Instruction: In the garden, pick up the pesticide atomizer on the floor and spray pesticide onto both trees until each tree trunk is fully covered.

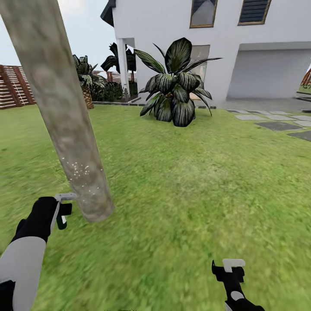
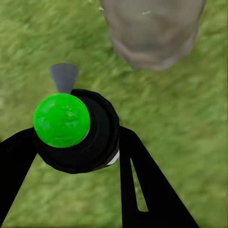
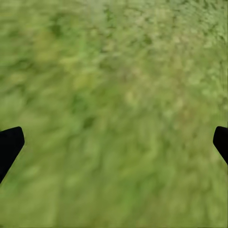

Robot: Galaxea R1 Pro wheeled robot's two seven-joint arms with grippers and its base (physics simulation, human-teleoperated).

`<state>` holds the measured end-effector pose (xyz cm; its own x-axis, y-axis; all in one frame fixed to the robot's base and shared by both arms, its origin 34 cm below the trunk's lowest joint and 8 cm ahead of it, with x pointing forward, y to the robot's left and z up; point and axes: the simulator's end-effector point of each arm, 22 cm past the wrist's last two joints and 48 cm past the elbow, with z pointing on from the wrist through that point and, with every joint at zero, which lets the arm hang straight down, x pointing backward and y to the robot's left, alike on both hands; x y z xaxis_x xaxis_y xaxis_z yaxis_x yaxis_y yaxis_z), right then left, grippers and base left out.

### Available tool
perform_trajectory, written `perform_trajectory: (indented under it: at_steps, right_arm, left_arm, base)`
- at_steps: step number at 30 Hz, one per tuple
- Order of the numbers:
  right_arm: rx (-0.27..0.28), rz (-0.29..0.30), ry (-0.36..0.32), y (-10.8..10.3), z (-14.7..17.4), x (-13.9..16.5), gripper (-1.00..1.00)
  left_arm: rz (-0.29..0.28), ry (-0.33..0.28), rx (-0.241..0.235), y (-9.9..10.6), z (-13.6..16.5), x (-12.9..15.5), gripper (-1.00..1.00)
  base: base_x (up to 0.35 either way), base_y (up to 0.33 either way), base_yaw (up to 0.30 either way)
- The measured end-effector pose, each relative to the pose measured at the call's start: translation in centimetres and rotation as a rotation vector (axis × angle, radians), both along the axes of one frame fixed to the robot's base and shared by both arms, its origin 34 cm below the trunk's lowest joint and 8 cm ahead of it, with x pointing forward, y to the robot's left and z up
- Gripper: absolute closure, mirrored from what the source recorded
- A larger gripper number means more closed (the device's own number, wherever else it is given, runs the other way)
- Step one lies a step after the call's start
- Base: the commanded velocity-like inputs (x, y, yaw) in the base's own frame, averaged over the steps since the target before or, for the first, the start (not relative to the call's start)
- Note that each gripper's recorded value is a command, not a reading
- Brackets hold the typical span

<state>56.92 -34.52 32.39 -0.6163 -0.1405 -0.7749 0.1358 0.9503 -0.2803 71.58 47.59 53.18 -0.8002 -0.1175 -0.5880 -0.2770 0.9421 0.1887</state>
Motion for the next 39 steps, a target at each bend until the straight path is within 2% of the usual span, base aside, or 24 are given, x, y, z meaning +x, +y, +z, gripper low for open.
perform_trajectory:
  at_steps: [19, 34, 39]
  right_arm:
    - [-0.001, 0.000, -0.001, -0.02, 0.02, 0.01, -1.00]
    - [0.000, 0.000, -0.001, -0.02, 0.03, 0.01, -1.00]
    - [0.000, 0.000, -0.001, -0.01, 0.03, 0.02, -1.00]
  left_arm:
    - [-0.009, -0.002, -0.013, -0.93, -0.30, 0.19, 1.00]
    - [-0.007, -0.002, -0.011, -0.81, -0.30, 0.14, 1.00]
    - [0.003, 0.009, -0.006, -0.10, -0.65, -0.32, 1.00]
  base:
    - [0.004, -0.243, 0.020]
    - [0.079, -0.275, 0.000]
    - [0.119, -0.264, 0.187]
